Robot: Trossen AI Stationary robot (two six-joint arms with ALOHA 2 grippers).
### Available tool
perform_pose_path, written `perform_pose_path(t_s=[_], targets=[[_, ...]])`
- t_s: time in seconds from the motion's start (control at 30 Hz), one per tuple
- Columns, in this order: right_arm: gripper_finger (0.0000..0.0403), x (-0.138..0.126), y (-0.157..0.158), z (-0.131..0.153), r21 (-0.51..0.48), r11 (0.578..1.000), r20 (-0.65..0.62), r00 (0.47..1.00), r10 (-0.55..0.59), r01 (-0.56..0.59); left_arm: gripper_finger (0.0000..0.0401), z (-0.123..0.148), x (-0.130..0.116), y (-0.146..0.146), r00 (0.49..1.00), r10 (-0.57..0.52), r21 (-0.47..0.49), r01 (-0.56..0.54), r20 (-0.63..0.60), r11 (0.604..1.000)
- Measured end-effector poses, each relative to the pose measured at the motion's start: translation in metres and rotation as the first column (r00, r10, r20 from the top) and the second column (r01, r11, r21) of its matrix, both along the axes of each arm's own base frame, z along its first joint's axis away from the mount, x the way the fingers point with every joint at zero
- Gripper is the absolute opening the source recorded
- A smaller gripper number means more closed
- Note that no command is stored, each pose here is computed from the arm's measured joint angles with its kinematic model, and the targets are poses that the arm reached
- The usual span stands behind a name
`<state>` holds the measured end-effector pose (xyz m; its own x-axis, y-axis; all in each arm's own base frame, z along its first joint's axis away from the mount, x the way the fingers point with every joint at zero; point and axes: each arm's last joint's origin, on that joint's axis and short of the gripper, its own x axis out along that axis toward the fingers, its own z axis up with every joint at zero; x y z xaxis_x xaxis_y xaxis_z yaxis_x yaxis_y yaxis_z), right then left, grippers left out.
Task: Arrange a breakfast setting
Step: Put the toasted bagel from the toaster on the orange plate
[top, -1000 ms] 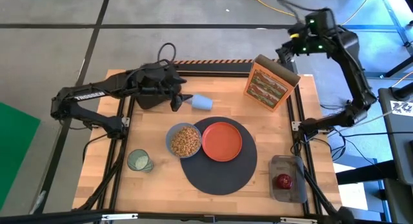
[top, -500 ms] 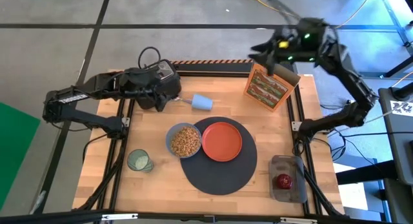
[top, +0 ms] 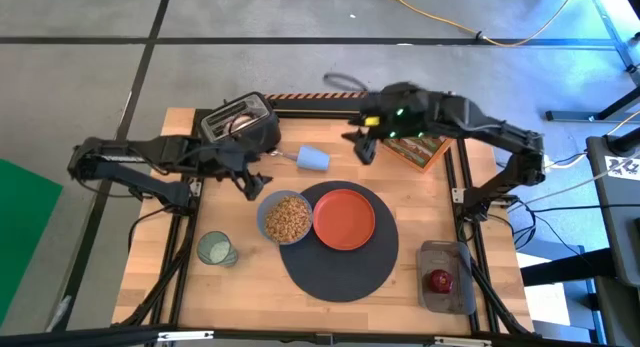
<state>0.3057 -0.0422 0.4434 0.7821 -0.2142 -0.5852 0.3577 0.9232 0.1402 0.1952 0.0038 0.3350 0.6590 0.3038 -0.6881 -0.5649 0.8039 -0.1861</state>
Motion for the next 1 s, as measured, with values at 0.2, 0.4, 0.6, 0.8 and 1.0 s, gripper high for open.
perform_pose_path(t_s=[0.2, 0.4, 0.6, 0.8, 1.0], targets=[[0.0195, 0.008, 0.028, -0.014, 0.029, 0.995, -0.076, 0.993, -0.091, 0.093, 0.0353, 0.0, -0.003, -0.01, 1.0, -0.029, -0.018, 0.029, 0.004, 0.999], [0.0195, -0.002, 0.056, -0.023, 0.126, 0.959, -0.153, 0.96, -0.235, 0.254, 0.0353, 0.0, -0.006, -0.011, 0.998, -0.061, -0.006, 0.061, -0.019, 0.998], [0.0195, -0.028, 0.09, -0.036, 0.187, 0.871, -0.337, 0.863, -0.377, 0.454, 0.0353, 0.003, -0.013, -0.005, 0.994, -0.102, 0.059, 0.104, -0.046, 0.993], [0.0195, -0.044, 0.128, -0.039, 0.267, 0.83, -0.385, 0.843, -0.374, 0.49, 0.0352, 0.006, -0.018, 0.025, 0.995, -0.079, 0.087, 0.084, -0.056, 0.993], [0.0195, -0.038, 0.137, -0.071, 0.204, 0.839, -0.47, 0.802, -0.369, 0.505, 0.0352, 0.006, -0.023, 0.047, 0.998, 0.003, 0.077, 0.001, -0.059, 0.997]])
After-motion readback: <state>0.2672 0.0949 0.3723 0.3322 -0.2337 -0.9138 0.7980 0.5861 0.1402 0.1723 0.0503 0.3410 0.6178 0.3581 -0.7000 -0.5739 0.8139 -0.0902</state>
